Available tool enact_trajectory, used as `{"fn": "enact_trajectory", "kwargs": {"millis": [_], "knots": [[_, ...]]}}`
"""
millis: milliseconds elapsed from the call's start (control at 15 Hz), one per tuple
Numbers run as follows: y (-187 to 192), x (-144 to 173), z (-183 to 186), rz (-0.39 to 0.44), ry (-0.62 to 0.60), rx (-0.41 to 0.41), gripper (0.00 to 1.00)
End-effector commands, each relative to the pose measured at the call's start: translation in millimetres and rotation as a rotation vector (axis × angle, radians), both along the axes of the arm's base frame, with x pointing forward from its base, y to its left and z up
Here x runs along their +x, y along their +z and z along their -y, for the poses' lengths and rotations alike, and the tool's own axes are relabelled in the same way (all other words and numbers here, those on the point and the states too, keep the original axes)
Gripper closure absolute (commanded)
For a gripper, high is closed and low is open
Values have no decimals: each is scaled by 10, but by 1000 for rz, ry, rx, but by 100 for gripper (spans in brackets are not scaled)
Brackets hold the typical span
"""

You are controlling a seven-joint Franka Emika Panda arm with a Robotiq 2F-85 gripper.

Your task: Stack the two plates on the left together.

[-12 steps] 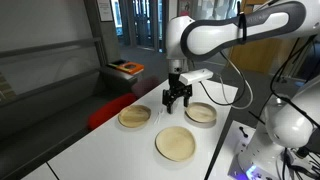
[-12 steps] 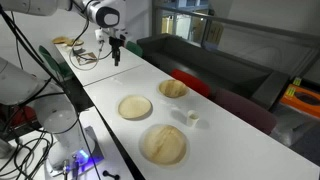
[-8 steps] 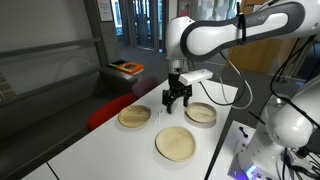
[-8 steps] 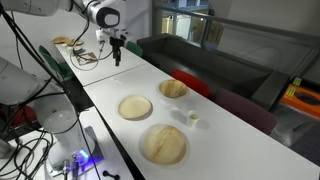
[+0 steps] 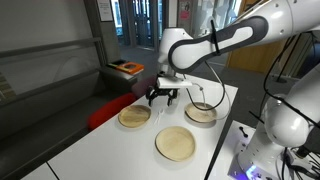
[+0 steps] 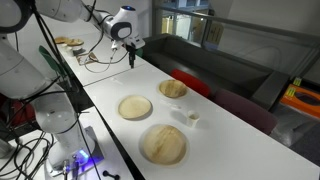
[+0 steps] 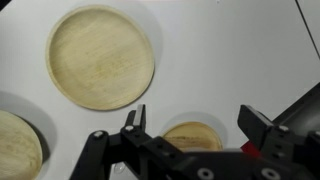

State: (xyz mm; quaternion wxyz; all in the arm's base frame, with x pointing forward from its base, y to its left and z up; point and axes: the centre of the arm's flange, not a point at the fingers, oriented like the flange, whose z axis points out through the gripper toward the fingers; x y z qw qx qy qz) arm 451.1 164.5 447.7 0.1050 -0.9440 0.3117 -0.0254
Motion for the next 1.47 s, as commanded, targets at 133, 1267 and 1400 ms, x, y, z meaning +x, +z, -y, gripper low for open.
{"fn": "enact_trajectory", "kwargs": {"millis": [133, 1267, 1400], "knots": [[-479, 654, 400, 95, -198, 11, 0], [-1088, 950, 1145, 81, -285, -49, 0], [-1088, 950, 1145, 81, -285, -49, 0]]}}
